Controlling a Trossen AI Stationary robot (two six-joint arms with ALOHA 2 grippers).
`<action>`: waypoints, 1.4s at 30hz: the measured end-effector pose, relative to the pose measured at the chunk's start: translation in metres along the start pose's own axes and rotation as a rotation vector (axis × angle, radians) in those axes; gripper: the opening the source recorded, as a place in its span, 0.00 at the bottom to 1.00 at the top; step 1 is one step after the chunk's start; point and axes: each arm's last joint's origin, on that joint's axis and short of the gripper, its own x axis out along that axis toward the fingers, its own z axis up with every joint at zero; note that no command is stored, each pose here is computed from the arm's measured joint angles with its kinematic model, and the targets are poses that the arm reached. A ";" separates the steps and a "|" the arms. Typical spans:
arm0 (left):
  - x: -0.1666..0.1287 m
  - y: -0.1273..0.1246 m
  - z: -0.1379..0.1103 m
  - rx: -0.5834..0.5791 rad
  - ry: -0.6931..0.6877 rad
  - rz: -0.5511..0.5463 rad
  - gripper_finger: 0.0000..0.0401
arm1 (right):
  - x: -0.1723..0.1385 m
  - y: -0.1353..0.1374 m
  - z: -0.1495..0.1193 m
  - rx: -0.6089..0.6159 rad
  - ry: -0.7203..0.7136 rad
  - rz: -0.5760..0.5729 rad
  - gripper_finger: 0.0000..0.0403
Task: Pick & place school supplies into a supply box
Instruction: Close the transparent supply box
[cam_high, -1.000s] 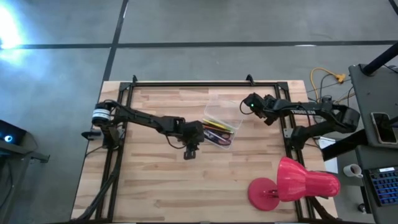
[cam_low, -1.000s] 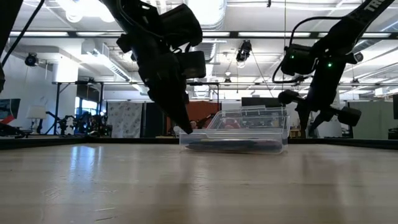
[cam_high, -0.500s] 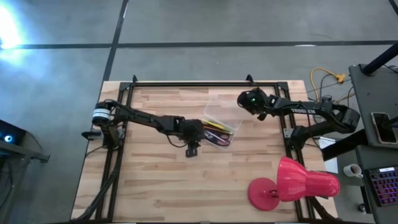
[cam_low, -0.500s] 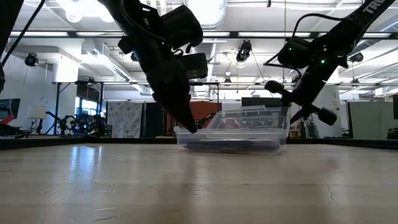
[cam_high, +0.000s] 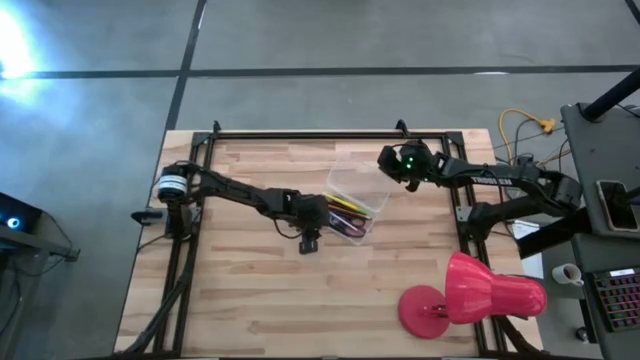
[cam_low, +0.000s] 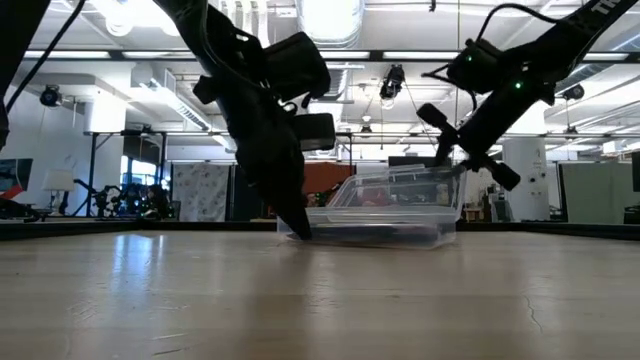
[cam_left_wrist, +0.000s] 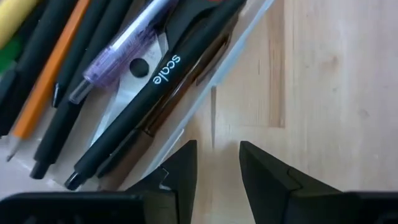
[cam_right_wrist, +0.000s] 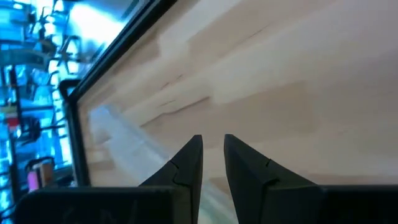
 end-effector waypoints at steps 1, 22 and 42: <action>0.001 0.000 0.000 0.000 0.003 0.000 0.26 | -0.001 0.003 -0.001 -0.004 0.006 0.010 0.15; 0.001 0.015 0.004 -0.026 -0.050 0.113 0.26 | -0.030 0.065 -0.054 -0.171 0.224 0.206 0.15; -0.004 0.019 0.000 -0.078 -0.009 0.132 0.26 | -0.024 0.044 -0.118 -0.187 0.301 0.071 0.15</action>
